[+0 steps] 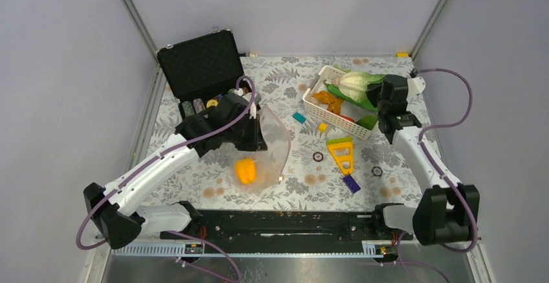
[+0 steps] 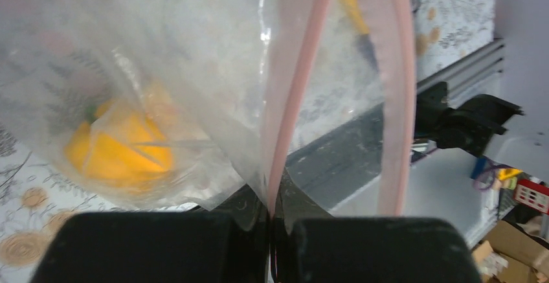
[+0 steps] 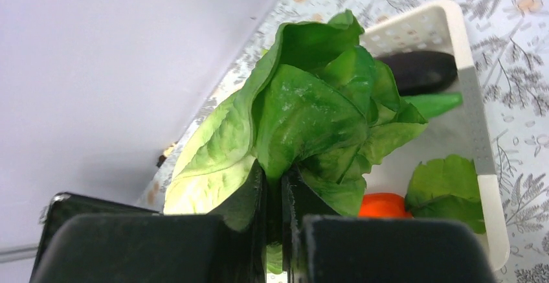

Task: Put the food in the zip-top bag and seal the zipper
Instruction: Pick up the fake vegetable from the bin, then place the fake vegetable in the zipper food storage bag.

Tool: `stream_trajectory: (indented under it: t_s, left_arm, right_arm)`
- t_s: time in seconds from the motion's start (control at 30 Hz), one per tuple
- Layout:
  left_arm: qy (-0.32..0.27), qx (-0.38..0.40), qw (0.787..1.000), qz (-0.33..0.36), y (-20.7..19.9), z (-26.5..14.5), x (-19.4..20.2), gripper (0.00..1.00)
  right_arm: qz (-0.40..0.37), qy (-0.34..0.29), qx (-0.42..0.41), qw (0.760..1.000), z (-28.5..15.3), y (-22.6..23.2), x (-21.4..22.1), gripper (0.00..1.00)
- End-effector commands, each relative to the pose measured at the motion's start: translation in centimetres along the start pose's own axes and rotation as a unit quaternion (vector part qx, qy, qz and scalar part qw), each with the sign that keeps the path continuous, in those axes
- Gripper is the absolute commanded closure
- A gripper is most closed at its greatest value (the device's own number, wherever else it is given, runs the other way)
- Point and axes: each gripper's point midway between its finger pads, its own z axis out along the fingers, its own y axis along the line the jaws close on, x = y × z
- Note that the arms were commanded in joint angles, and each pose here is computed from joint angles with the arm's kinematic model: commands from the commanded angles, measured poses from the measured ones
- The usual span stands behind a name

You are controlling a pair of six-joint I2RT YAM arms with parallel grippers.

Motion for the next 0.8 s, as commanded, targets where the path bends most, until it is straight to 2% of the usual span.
stream_trajectory:
  t_s: [0.0,0.17,0.37,0.5,0.6,0.7,0.77]
  left_arm:
    - [-0.031,0.094,0.995,0.004,-5.0,-1.7,-3.1,1.0]
    - [-0.03,0.114,0.993,-0.002,-6.6,-2.0,-4.2,1.0]
    - [-0.022,0.103,0.994,-0.007,-6.6,-0.9,-4.5,1.0]
    - [-0.002,0.046,0.999,-0.018,-4.4,0.9,-3.7,1.0]
    - [-0.003,0.003,1.0,-0.023,-2.9,1.2,-3.7,1.0]
    - [-0.003,0.001,1.0,-0.022,-2.8,1.0,-3.5,1.0]
    - [-0.005,0.002,1.0,-0.02,-2.9,0.8,-3.4,1.0]
  right_arm:
    - [-0.034,-0.041,-0.08,0.995,-2.8,3.2,-3.1,1.0]
    - [-0.078,-0.043,-0.175,0.981,-7.1,6.6,-4.4,1.0]
    - [-0.151,-0.011,-0.31,0.939,-13.4,10.2,-3.5,1.0]
    - [-0.202,0.0,-0.4,0.894,-18.4,12.6,-1.8,1.0]
    - [-0.242,0.012,-0.474,0.847,-22.6,14.6,0.3,1.0]
    - [-0.261,0.021,-0.534,0.804,-25.7,16.2,2.6,1.0]
    - [-0.273,0.018,-0.557,0.784,-26.8,16.9,3.9,1.0]
